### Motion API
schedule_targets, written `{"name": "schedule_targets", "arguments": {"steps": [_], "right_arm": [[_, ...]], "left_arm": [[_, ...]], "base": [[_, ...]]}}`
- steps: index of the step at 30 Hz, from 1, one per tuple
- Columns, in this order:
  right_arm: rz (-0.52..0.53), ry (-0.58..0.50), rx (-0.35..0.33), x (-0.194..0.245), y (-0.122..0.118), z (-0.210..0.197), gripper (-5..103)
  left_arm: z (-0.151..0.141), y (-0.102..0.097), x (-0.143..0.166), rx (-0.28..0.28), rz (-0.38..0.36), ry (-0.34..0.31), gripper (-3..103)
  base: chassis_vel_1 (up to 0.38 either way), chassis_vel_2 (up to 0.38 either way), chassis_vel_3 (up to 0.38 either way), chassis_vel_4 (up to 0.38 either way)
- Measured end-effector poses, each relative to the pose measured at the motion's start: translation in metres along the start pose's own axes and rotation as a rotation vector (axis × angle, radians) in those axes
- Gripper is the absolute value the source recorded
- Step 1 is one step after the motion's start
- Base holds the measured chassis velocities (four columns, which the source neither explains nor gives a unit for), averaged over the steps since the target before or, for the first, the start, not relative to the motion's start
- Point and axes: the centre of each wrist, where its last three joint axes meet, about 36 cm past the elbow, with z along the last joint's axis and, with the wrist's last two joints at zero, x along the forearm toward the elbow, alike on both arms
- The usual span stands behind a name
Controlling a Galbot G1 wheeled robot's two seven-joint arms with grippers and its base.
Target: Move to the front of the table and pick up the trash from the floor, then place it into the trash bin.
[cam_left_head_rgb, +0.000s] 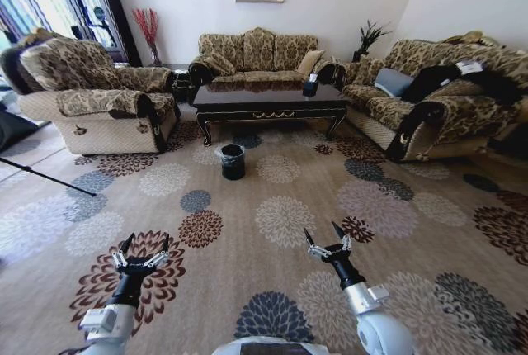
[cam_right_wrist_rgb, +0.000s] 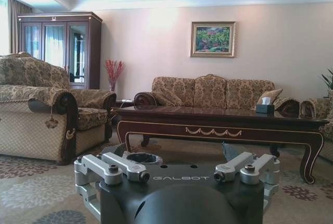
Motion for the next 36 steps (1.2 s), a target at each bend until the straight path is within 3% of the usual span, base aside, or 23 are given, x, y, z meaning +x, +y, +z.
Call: {"name": "schedule_targets", "arguments": {"steps": [36], "right_arm": [[0.0,0.0,0.0,0.0,0.0,0.0,100]], "left_arm": [[0.0,0.0,0.0,0.0,0.0,0.0,100]], "base": [[0.0,0.0,0.0,0.0]]}}
